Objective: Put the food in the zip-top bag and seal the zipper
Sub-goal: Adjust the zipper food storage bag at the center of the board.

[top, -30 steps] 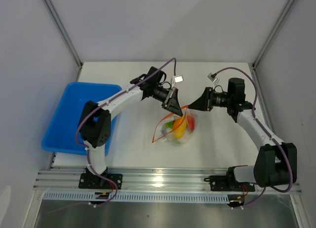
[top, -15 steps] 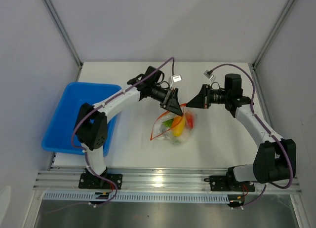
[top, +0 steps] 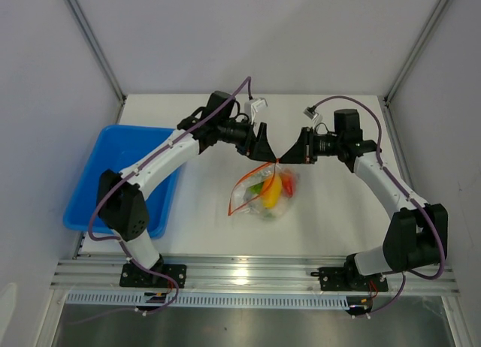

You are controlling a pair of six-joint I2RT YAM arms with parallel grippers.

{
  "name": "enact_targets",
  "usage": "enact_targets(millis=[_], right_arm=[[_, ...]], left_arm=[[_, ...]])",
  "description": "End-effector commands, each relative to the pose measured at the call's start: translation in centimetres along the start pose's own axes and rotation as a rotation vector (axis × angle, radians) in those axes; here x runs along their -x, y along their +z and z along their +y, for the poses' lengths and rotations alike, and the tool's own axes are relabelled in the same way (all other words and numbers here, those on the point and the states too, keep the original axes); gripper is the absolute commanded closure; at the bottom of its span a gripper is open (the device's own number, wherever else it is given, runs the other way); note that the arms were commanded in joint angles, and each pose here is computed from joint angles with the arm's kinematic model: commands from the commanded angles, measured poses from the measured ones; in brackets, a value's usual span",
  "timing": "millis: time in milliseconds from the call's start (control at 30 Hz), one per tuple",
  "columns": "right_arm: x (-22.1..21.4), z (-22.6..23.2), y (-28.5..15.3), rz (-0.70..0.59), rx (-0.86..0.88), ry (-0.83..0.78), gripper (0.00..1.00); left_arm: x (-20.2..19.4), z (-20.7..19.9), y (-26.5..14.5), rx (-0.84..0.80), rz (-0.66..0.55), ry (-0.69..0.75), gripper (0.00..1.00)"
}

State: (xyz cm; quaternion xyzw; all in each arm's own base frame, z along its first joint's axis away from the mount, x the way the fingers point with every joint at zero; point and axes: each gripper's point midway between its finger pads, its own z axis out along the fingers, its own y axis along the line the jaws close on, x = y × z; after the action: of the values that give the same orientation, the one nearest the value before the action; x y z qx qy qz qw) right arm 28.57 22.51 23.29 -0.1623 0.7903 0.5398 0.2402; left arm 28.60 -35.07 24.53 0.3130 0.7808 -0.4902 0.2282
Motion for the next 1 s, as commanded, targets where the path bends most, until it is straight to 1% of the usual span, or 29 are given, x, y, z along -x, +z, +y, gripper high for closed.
enact_targets(millis=[0, 33, 167, 433, 633, 733, 767, 800, 833, 933, 967], right_arm=[[1.9, 1.6, 0.3, -0.022, -0.005, 0.019, 1.00], [1.9, 2.3, 0.5, -0.015, 0.005, 0.039, 1.00], [2.4, 3.5, 0.9, -0.024, 0.001, 0.032, 1.00], [2.5, 3.9, 0.8, -0.029, -0.009, 0.063, 1.00], [2.8, 5.1, 0.4, -0.043, 0.005, 0.084, 1.00], [2.7, 5.6, 0.0, -0.045, 0.010, 0.081, 1.00], [2.4, 5.7, -0.1, -0.040, 0.008, 0.085, 1.00], [2.3, 5.6, -0.1, -0.037, 0.005, 0.084, 1.00], [2.1, 5.6, -0.2, -0.034, 0.002, 0.086, 1.00], [1.0, 5.2, -0.3, -0.017, -0.009, 0.105, 1.00], [0.8, 5.2, -0.4, -0.013, -0.012, 0.109, 1.00]], left_arm=[[1.9, -0.4, -1.1, 0.078, -0.073, 0.076, 0.19], [1.9, -0.3, -1.1, 0.085, -0.079, 0.078, 0.19], [1.6, -0.2, -0.8, 0.121, -0.079, 0.096, 0.15], [-0.2, -1.1, 0.6, 0.128, -0.022, 0.169, 0.14], [-2.0, -1.0, -0.2, 0.148, 0.009, 0.203, 0.21], [-3.4, -0.6, -0.4, 0.156, 0.037, 0.195, 0.35], [-4.1, -0.2, -0.5, 0.169, 0.053, 0.181, 0.51], [-4.3, -0.2, -0.5, 0.168, 0.058, 0.176, 0.57], [-4.6, 0.0, -0.6, 0.167, 0.065, 0.171, 0.67], [-5.5, -0.2, -0.7, 0.155, 0.083, 0.159, 0.80], [-5.7, -0.2, -0.7, 0.154, 0.088, 0.157, 0.87]])
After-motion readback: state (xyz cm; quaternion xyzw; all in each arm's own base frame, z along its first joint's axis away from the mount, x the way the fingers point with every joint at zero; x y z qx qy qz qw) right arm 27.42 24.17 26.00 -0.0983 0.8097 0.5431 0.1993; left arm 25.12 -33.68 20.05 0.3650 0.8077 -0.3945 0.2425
